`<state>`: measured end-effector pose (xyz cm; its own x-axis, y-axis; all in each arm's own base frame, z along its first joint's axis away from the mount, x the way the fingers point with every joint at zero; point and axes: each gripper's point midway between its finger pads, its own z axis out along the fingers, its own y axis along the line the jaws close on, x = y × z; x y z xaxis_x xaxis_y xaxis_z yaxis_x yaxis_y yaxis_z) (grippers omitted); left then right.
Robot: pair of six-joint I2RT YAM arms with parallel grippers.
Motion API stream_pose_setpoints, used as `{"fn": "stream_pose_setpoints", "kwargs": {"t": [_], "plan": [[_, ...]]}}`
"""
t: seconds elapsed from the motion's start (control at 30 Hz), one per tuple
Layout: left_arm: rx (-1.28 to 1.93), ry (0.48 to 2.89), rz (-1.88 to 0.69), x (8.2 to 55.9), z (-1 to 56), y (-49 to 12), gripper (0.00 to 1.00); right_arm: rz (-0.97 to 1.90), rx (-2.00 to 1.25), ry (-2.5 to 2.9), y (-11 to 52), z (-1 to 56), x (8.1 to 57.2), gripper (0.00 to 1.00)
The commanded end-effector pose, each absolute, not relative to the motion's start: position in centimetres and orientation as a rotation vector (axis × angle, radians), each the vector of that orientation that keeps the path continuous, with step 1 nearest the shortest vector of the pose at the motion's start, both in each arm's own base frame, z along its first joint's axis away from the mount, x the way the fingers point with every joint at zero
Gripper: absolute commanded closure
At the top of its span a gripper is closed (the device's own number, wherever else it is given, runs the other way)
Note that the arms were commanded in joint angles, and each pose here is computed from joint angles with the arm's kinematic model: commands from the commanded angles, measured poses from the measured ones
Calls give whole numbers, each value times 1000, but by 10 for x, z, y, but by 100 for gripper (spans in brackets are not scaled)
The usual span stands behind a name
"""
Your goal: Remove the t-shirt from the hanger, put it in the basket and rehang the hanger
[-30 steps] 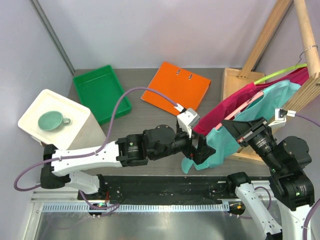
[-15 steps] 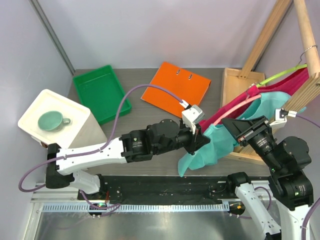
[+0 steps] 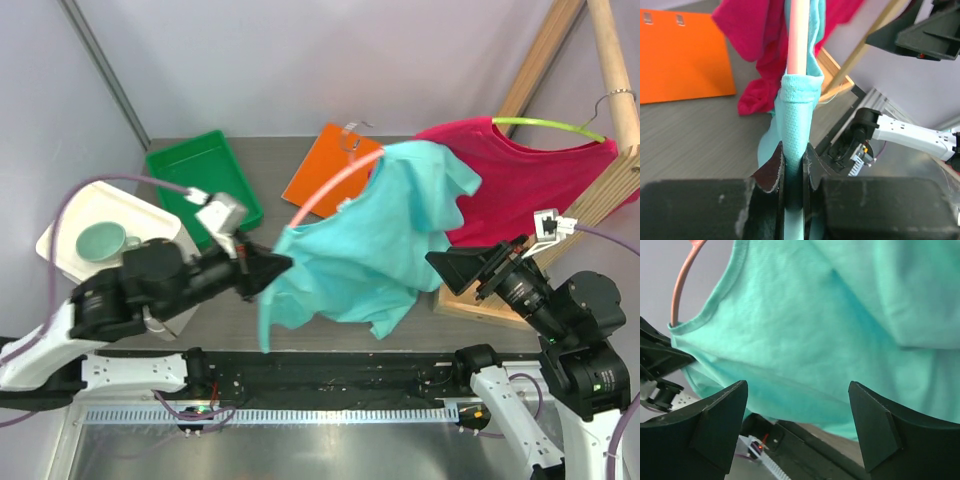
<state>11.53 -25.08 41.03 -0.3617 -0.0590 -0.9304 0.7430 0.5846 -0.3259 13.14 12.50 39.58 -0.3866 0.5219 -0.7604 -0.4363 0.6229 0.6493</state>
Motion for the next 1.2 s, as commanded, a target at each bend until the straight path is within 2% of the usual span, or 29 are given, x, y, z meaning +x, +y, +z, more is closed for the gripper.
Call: {"fn": "stream_pose_setpoints", "kwargs": {"t": [0.0, 0.13, 0.3, 0.4, 0.53, 0.73, 0.93, 1.17], "plan": [[406, 1750, -840, 123, 422, -187, 100, 843, -224, 1540, 124, 433, 137, 12], [355, 1771, -824, 120, 426, -158, 100, 822, -291, 1524, 130, 452, 150, 13], [353, 1767, -776, 121, 433, -140, 100, 946, -343, 1508, 147, 457, 150, 14], [420, 1752, -826, 118, 432, -166, 100, 1019, -370, 1493, 157, 456, 149, 14], [566, 1799, -927, 108, 406, -229, 100, 901, -301, 1545, 144, 442, 169, 16], [650, 1824, -1074, 98, 396, -291, 100, 907, -338, 1604, 149, 432, 179, 20], [683, 1862, -1143, 92, 392, -319, 100, 909, -368, 1603, 151, 430, 177, 21], [676, 1858, -1200, 89, 393, -331, 100, 895, -331, 1647, 149, 405, 185, 29]]}}
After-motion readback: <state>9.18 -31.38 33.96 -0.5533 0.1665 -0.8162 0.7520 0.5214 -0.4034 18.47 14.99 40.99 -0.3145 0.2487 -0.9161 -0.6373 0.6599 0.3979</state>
